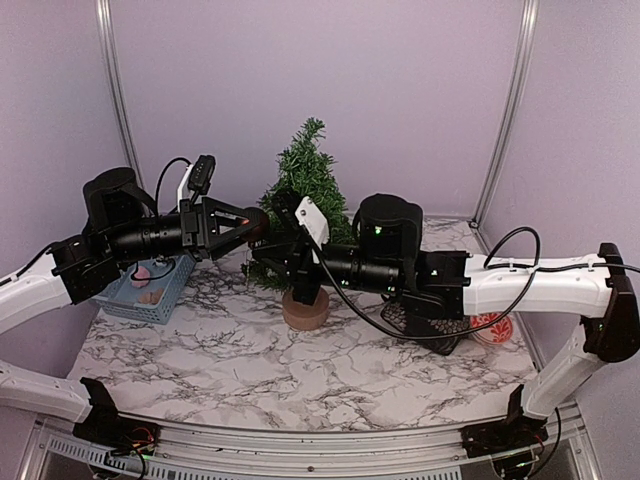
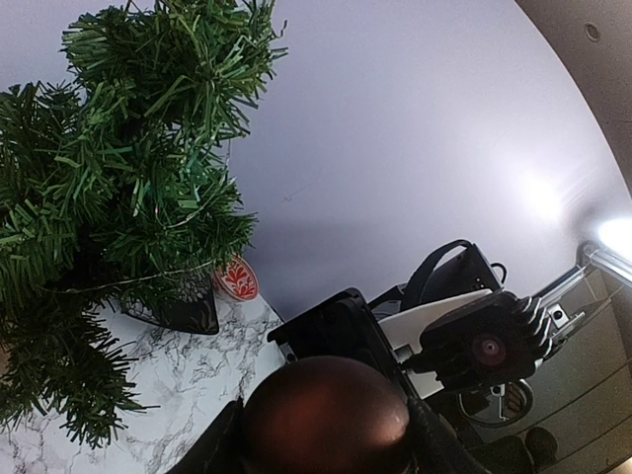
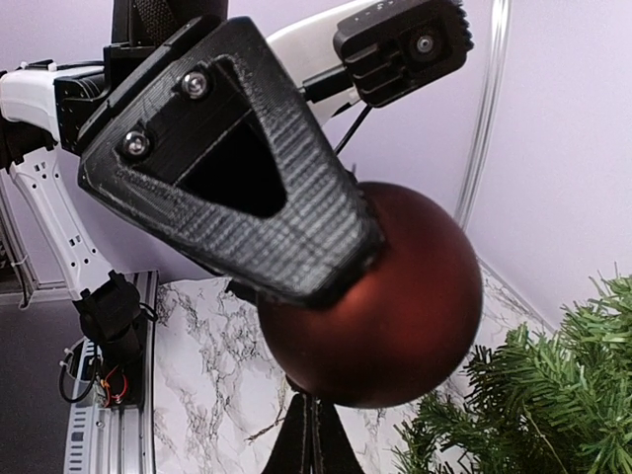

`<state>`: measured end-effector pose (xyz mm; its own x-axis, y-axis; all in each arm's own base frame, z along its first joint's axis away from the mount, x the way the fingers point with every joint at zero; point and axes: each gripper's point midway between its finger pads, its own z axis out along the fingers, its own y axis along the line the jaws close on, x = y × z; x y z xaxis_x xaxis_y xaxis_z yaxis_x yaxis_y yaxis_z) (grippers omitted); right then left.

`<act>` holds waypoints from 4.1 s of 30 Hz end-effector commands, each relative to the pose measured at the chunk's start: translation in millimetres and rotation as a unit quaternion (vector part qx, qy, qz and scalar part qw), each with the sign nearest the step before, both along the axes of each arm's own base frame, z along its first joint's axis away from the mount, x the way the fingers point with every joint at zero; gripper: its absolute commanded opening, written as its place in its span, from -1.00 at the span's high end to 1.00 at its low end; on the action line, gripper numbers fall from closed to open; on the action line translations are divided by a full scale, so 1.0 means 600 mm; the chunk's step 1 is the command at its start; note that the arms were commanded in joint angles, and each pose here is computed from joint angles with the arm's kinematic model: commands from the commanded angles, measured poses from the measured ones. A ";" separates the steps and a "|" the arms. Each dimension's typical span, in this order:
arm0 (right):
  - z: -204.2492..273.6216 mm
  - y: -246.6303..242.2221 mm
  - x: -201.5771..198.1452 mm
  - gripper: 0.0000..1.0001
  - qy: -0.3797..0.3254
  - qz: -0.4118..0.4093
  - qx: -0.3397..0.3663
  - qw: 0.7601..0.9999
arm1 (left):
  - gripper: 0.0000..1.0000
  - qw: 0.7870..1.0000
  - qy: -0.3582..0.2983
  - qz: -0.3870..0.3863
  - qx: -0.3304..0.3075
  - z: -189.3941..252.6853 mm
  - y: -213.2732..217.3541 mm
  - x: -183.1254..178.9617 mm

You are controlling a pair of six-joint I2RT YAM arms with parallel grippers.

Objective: Decorate the small christmas tree

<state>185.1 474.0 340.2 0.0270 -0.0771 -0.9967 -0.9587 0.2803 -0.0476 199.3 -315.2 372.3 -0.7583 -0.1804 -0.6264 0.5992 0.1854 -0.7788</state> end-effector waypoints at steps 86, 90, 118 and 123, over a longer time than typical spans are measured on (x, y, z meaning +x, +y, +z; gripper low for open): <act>-0.128 -0.050 0.049 1.00 0.109 -0.162 -0.104 0.975 | 0.21 0.986 0.021 0.141 0.088 -0.161 0.033 0.068; -0.128 -0.057 0.055 1.00 0.113 -0.188 -0.098 0.971 | 0.21 0.985 0.016 0.145 0.088 -0.162 0.030 0.072; -0.178 -0.090 0.085 1.00 0.125 -0.250 -0.140 0.950 | 0.21 0.982 0.007 0.153 0.109 -0.184 0.011 0.099; -0.151 -0.079 0.087 1.00 0.108 -0.239 -0.126 0.957 | 0.21 0.983 -0.014 0.154 0.101 -0.162 0.015 0.096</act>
